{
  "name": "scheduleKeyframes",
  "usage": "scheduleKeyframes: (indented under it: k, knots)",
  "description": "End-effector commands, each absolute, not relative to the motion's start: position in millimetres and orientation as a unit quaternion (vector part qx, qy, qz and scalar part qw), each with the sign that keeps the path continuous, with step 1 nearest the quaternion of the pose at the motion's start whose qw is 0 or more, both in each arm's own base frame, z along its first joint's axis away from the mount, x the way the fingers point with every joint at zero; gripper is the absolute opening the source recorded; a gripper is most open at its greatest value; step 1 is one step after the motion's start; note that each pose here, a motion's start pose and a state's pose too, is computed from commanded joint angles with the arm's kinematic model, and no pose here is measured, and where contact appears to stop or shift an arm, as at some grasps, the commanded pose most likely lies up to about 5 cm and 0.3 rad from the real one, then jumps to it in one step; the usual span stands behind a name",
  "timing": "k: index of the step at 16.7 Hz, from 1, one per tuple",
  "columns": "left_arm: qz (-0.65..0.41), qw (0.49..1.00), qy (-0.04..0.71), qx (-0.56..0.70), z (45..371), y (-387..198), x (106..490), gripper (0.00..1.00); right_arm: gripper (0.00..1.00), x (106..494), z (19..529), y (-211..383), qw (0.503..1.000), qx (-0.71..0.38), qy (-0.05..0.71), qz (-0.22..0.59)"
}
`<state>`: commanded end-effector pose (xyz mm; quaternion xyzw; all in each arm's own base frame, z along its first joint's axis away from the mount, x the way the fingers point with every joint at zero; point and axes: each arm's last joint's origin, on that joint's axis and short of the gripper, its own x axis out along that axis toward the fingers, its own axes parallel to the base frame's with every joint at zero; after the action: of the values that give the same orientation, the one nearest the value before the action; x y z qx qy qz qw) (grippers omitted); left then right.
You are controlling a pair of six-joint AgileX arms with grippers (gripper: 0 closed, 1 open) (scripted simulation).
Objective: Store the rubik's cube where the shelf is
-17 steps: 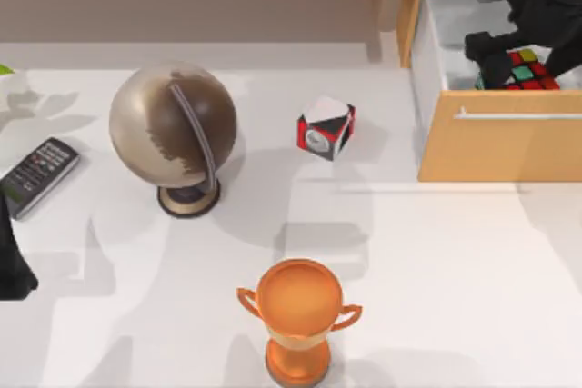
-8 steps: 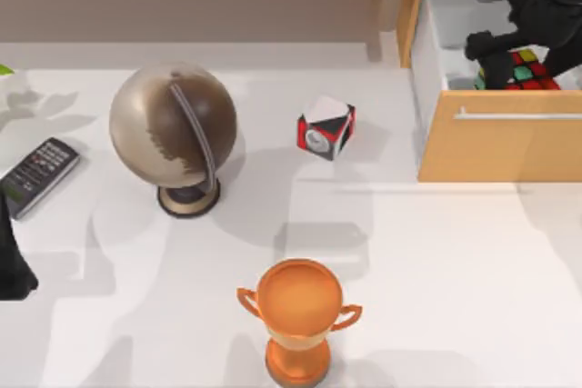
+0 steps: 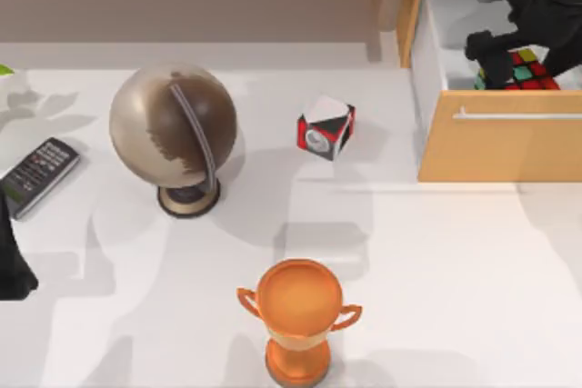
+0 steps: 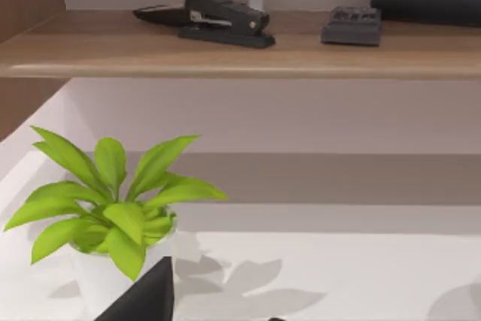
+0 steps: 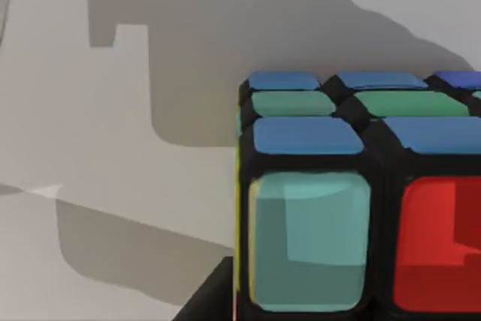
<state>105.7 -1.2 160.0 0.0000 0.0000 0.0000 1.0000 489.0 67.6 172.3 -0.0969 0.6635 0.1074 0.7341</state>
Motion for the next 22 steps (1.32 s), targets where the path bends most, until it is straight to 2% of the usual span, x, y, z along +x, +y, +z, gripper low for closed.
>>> scheduleKeyframes:
  k: [3, 8, 11, 14, 19, 22]
  knots:
    - [0.000, 1.000, 0.000, 0.000, 160.0, -1.2, 105.7, 1.00, 0.00, 484.0, 189.7, 74.7, 0.737, -0.107, 0.658, 0.109]
    - [0.000, 1.000, 0.000, 0.000, 160.0, -1.2, 105.7, 1.00, 0.00, 458.4, 285.2, 73.6, 0.777, -0.103, 0.614, 0.094]
    - [0.000, 1.000, 0.000, 0.000, 160.0, -1.2, 105.7, 1.00, 0.00, 446.7, 314.4, 65.9, 0.793, -0.095, 0.596, 0.081]
    - [0.000, 1.000, 0.000, 0.000, 160.0, -1.2, 105.7, 1.00, 0.00, 449.8, 308.6, 63.0, 0.786, -0.096, 0.605, 0.078]
    - [0.000, 1.000, 0.000, 0.000, 160.0, -1.2, 105.7, 1.00, 0.00, 484.2, 223.0, 63.5, 0.744, -0.088, 0.656, 0.095]
    - [0.000, 1.000, 0.000, 0.000, 160.0, -1.2, 105.7, 1.00, 0.00, 489.0, 202.3, 67.6, 0.734, -0.097, 0.664, 0.107]
